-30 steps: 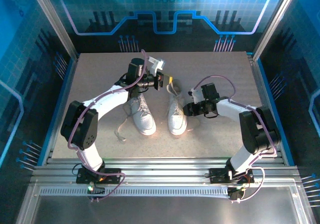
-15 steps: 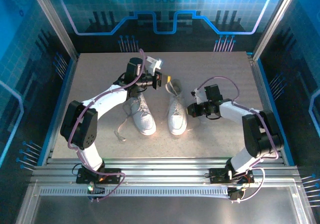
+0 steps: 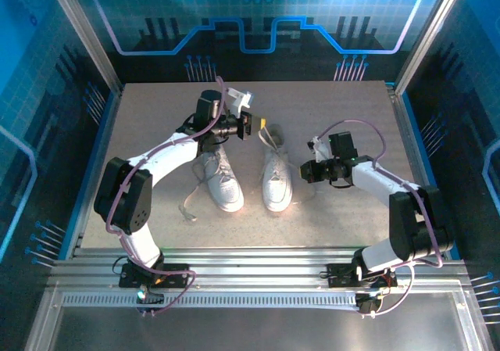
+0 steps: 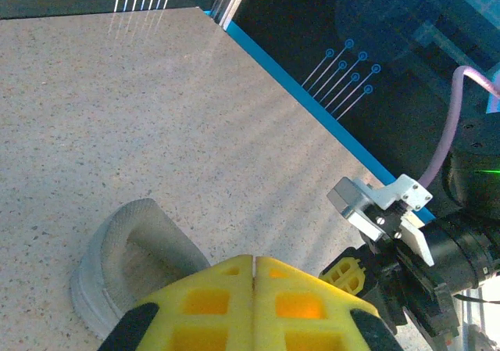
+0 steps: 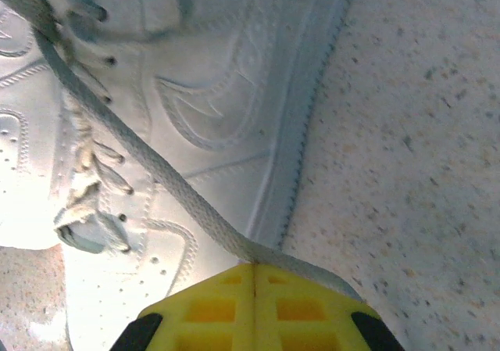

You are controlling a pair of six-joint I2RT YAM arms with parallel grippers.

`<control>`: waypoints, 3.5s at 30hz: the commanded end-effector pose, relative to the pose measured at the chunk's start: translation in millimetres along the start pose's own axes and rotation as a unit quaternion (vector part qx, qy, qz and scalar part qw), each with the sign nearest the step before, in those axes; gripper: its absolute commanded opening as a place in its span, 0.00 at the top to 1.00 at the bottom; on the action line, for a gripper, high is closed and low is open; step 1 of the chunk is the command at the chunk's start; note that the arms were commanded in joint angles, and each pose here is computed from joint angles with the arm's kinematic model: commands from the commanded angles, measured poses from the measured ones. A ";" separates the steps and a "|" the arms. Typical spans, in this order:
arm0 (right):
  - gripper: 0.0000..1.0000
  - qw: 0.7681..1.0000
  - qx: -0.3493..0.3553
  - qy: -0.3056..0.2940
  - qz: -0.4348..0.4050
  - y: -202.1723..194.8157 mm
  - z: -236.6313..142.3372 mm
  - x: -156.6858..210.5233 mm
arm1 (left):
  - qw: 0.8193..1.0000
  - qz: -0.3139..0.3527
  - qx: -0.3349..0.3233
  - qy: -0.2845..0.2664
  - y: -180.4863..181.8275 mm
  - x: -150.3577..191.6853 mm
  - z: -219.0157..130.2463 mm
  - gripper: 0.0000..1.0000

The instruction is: Tie the shoes

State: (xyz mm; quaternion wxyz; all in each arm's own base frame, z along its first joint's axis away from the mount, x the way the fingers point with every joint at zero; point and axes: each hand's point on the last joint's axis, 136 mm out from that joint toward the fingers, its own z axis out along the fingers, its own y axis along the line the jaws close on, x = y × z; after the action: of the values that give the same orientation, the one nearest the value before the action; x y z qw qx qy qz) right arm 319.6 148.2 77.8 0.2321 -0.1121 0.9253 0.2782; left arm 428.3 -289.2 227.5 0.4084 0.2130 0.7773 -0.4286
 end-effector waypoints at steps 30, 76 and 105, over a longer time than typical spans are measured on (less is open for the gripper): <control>1.00 0.999 -0.032 -0.006 0.010 11.0 -24.5 -37.7 | 0.970 0.240 0.033 0.032 -18.5 38.7 -41.7 0.52; 1.00 0.999 -0.041 0.011 0.024 23.8 -38.0 -26.3 | 0.801 0.568 0.056 0.181 -30.7 131.1 63.8 0.96; 0.58 0.995 -0.068 0.056 0.039 44.9 30.3 -88.2 | 0.838 0.525 0.047 0.142 -27.5 115.3 46.7 1.00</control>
State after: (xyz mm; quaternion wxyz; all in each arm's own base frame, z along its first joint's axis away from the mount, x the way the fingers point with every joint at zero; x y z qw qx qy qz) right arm 388.0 205.0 115.8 0.1652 -0.1089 0.9188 0.3417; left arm 369.0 -346.4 117.2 0.4324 0.6741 0.5839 -0.1331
